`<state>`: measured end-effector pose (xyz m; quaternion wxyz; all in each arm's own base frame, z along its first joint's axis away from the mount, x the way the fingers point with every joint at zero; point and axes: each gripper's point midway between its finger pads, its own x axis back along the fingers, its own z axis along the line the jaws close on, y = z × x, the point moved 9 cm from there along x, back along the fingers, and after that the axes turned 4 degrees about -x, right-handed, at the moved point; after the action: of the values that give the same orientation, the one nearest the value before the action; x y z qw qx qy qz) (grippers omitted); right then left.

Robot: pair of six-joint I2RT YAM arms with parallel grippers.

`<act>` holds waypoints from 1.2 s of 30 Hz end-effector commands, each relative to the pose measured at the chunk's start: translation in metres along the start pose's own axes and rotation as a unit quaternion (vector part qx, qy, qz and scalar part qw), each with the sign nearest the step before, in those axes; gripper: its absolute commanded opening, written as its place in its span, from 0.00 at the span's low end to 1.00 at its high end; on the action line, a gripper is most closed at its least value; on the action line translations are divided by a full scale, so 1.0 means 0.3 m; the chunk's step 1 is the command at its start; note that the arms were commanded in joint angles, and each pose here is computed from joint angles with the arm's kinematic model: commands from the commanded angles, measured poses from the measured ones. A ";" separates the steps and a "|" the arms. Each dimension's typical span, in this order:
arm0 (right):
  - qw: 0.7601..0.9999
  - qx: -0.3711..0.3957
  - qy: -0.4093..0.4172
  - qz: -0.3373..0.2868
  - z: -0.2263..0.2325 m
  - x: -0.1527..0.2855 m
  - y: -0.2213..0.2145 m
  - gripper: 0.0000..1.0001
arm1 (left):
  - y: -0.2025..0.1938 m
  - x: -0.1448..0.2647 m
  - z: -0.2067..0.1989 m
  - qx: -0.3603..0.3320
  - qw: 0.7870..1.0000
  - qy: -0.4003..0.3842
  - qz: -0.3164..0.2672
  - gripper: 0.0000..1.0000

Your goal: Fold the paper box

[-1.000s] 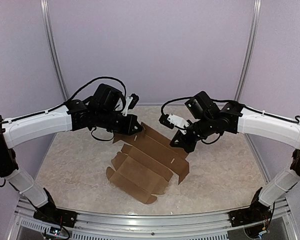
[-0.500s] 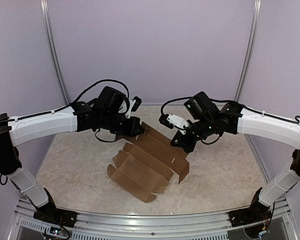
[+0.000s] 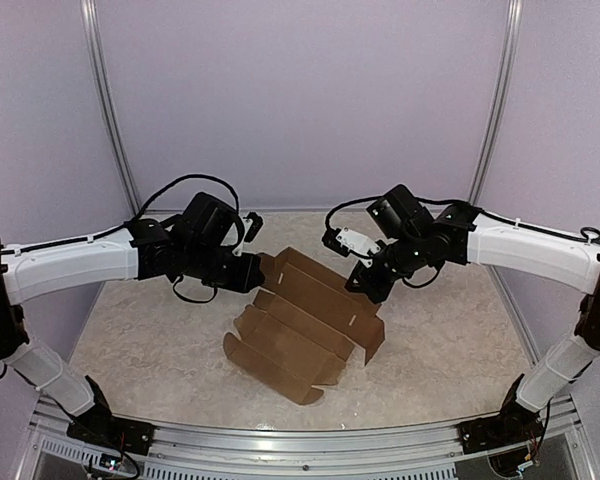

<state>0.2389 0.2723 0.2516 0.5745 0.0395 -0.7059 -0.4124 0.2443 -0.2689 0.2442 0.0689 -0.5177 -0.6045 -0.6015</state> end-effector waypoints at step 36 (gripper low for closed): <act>0.979 -0.126 0.127 0.093 -0.132 -0.236 -0.154 0.00 | -0.203 -0.289 0.187 0.029 0.978 0.162 0.128 0.00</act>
<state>0.2731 0.2607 0.1740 0.6927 -0.0401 -0.5824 -0.4235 0.2720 -0.2621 0.1457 0.2294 -0.4858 -0.5443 -0.6443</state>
